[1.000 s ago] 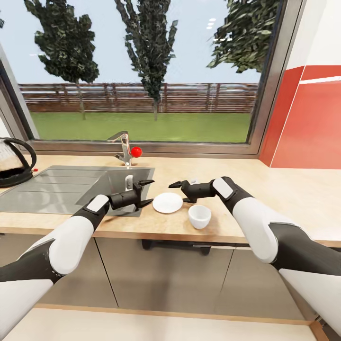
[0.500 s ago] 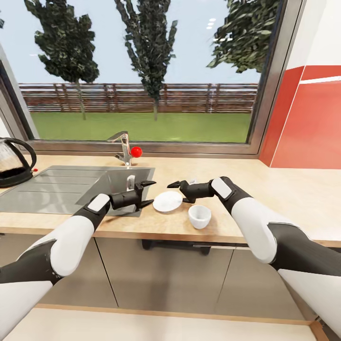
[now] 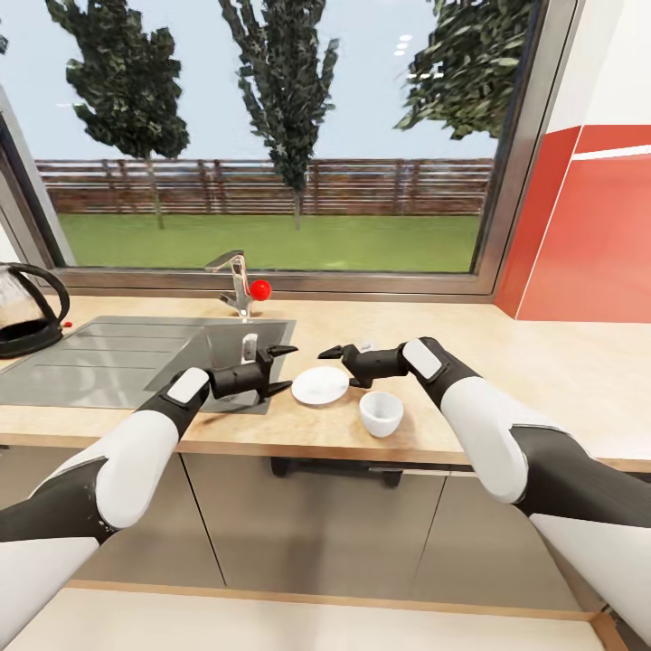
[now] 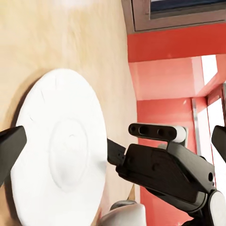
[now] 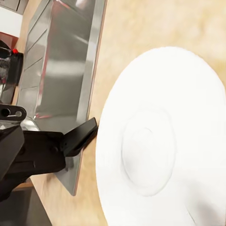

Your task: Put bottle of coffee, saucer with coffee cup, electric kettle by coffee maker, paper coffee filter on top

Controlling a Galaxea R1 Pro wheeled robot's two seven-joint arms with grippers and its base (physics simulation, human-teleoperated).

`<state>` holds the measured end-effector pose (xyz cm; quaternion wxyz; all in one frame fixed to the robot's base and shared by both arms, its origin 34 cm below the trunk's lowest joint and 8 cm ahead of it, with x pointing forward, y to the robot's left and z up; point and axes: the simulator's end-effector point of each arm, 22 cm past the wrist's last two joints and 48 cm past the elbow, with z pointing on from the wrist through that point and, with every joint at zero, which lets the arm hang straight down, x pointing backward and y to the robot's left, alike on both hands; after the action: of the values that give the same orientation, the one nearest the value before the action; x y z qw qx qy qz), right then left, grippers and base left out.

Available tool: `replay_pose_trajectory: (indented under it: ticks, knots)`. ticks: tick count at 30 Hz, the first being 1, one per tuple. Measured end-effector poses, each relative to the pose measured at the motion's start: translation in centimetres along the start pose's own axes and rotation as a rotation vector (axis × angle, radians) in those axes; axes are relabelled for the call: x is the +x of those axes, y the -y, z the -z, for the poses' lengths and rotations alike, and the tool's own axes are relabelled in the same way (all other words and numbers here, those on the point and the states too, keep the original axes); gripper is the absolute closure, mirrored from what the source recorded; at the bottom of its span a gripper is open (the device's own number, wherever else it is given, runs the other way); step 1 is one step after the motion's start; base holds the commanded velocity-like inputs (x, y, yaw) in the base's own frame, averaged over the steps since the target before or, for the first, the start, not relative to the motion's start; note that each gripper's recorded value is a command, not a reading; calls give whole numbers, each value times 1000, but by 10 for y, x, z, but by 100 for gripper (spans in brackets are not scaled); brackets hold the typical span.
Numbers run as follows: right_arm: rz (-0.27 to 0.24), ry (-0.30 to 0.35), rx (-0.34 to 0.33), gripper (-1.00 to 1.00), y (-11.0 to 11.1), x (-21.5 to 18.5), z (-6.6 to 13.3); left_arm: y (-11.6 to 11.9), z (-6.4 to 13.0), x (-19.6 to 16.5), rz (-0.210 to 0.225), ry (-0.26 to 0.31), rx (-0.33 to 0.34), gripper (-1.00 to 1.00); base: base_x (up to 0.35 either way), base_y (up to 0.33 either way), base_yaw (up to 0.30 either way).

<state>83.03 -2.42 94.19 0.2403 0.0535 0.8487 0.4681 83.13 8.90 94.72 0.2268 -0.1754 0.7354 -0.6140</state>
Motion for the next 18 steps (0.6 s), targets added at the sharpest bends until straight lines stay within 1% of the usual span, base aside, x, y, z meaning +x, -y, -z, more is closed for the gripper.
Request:
replay_pose_trajectory:
  ticks: [18]
  knots:
    - [4, -7, -9, -100, -6, 5, -5, 1, -1, 1, -3, -2, 1, -100, 0, 0, 0]
